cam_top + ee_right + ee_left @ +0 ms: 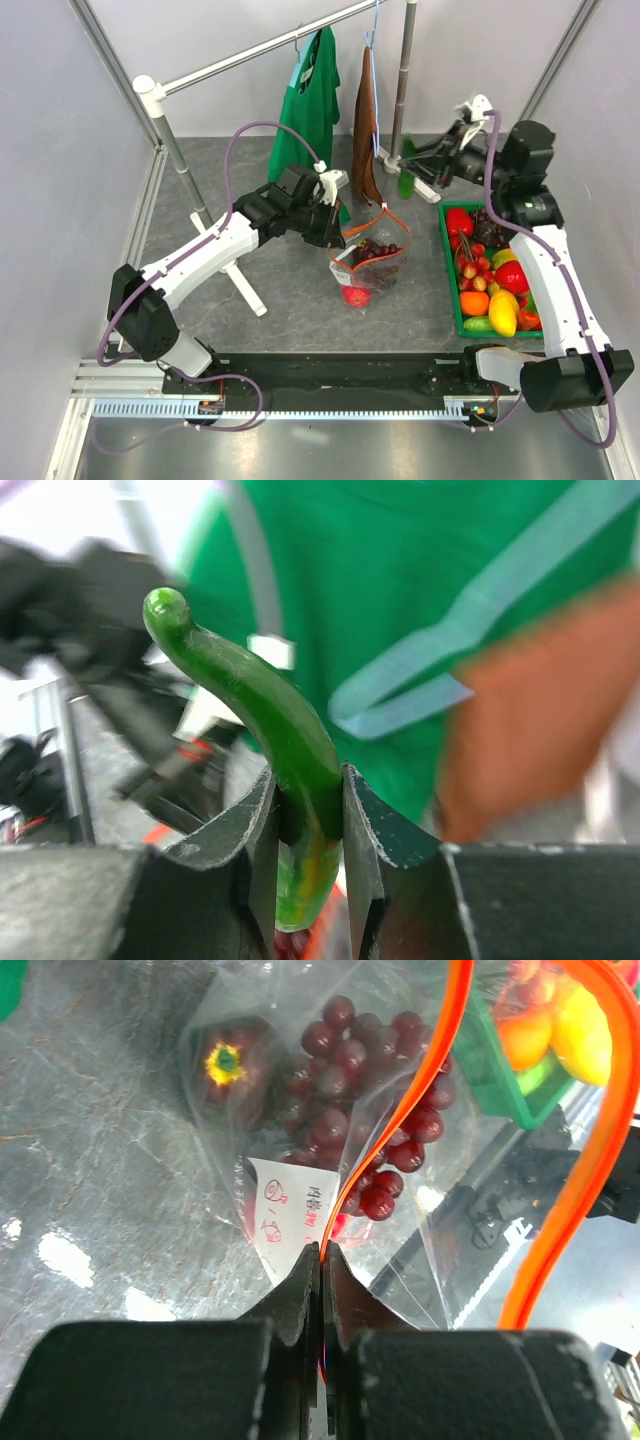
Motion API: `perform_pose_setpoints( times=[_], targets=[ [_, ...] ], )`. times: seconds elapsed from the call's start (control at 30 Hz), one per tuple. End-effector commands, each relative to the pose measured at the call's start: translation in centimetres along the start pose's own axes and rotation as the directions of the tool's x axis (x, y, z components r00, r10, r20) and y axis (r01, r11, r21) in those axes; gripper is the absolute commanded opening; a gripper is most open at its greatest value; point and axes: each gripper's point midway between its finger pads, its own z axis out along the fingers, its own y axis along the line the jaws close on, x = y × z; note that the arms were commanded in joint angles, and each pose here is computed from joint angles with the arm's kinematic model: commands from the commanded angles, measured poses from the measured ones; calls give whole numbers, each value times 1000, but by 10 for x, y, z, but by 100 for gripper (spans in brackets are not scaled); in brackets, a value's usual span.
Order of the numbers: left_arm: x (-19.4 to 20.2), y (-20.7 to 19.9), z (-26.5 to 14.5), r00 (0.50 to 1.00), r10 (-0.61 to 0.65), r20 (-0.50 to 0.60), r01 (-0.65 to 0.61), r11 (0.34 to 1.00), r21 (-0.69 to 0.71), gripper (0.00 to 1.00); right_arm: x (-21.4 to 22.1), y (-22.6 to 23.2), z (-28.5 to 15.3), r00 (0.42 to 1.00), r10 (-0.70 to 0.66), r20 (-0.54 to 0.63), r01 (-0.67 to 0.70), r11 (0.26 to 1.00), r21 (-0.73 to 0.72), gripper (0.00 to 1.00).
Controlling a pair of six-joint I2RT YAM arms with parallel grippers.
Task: Place the food in the zip-top bag and seal the zipper
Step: Place the fake vegetable in the zipper food storage bag.
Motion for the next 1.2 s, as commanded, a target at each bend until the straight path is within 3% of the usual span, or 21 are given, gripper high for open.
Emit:
perform_pose_setpoints(
  times=[0.0,0.17,0.23,0.27,0.3,0.37,0.4,0.53,0.67,0.77,0.83,0.87,0.97,1.07,1.1,1.17],
  targets=[
    [-5,-13,-7,1000,17,-3,-17,998,65,2,-19,57,24,980,-159,116,181,961,-209,0],
    [-9,-16,-10,1000,20,6,-20,997,75,2,36,83,35,963,-269,-3,252,907,-338,0],
    [-9,-16,-10,1000,19,6,-19,997,74,2,52,86,34,919,-394,-4,364,852,-377,0],
    [-9,-16,-10,1000,18,5,-18,997,72,2,72,94,30,913,-402,-61,343,843,-415,0],
    [-10,-17,-11,1000,19,8,-20,997,74,2,80,93,29,859,-511,-34,446,779,-441,0],
    [-10,-16,-10,1000,17,5,-17,997,72,2,105,99,21,829,-554,-76,451,743,-494,0],
    [-10,-16,-10,1000,17,5,-17,997,72,2,111,95,21,784,-617,-66,508,700,-502,0],
    [-10,-16,-9,1000,14,3,-14,997,76,2,139,88,21,715,-694,-85,544,629,-555,0],
    [-12,-17,-10,1000,13,6,-13,997,81,2,162,78,22,670,-728,-145,531,607,-591,1],
    [-13,-19,-12,1000,19,11,-20,996,84,2,169,71,22,650,-739,-178,521,603,-604,15],
    [-12,-18,-11,1000,21,9,-22,997,80,2,170,71,18,632,-751,-189,515,590,-622,35],
    [-13,-18,-12,1000,21,10,-22,997,79,2,168,72,17,623,-761,-183,524,579,-625,59],
    [-12,-18,-11,1000,20,7,-21,996,81,2,148,80,14,638,-748,-186,529,600,-600,88],
    [-12,-18,-11,1000,17,5,-17,996,84,2,109,92,12,689,-706,-164,538,650,-537,93],
    [-12,-19,-11,1000,17,6,-18,996,84,2,98,97,7,747,-632,-207,480,728,-490,93],
    [-12,-19,-11,1000,16,5,-16,996,86,2,85,92,3,769,-588,-250,469,785,-404,94]
  ],
)
